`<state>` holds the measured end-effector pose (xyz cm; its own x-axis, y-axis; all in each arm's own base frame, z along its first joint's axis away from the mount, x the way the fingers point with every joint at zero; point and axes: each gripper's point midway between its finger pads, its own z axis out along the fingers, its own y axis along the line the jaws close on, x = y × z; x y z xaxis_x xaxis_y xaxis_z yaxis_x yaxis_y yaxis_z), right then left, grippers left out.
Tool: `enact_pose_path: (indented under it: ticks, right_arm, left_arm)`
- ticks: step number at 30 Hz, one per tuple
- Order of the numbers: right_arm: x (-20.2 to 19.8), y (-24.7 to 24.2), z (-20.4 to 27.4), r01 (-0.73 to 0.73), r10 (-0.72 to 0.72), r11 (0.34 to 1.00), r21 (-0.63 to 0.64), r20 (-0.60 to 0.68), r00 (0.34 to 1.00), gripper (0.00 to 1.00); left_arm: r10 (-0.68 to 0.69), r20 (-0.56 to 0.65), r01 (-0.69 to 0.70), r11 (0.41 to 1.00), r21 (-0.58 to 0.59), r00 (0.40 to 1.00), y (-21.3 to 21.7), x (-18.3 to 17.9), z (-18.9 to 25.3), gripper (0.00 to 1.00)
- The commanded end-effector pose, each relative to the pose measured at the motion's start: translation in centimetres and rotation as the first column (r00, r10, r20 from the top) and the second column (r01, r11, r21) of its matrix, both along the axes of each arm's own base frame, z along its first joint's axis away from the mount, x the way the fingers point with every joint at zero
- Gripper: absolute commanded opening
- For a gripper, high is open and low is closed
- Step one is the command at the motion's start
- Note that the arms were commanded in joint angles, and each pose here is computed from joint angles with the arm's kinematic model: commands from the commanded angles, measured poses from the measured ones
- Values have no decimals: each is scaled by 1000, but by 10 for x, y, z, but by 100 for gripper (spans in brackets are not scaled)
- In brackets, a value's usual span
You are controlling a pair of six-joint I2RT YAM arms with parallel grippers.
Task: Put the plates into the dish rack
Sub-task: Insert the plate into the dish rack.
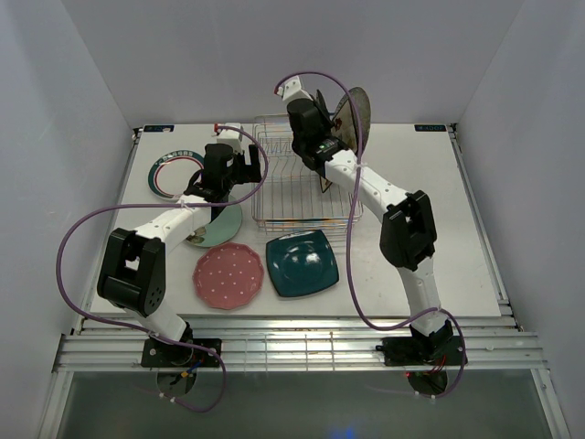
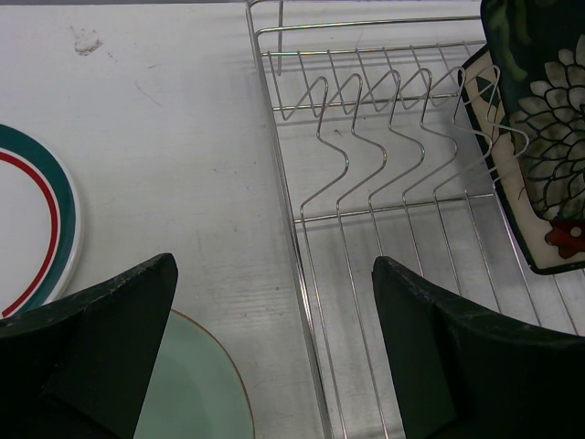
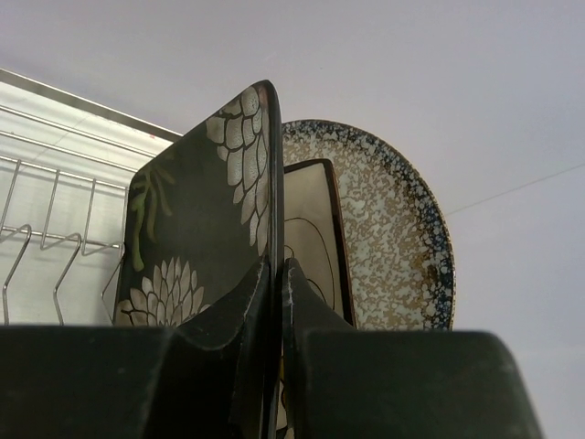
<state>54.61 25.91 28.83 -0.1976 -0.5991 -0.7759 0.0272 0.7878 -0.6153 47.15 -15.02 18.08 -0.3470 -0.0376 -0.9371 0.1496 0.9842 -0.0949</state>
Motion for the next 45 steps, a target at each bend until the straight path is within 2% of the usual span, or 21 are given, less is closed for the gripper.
enact_pose_path:
  ticks: [1,21,36,39,42,45]
  right_arm:
    - [3,-3,66,10,-33,989,145,158,987,8]
    - [7,9,40,-27,16,987,158,69,997,8]
    - [19,-10,19,-18,19,963,268,-3,1000,11]
    - [20,-14,16,-10,13,962,274,-10,1000,13]
    - [20,-16,17,-6,9,960,279,-9,1000,23]
    - [20,-17,17,-6,9,959,283,-9,1000,28]
  left_arm:
    - [-5,58,6,1000,-20,998,0,2,28,98]
    - [-3,58,4,1000,-21,998,0,2,28,98]
    - [-3,52,4,1000,-19,999,0,3,26,98]
    - [-4,53,5,1000,-18,999,0,3,26,98]
    - [-4,51,5,1000,-17,999,0,3,25,98]
    - [-3,51,4,1000,-19,999,0,3,25,98]
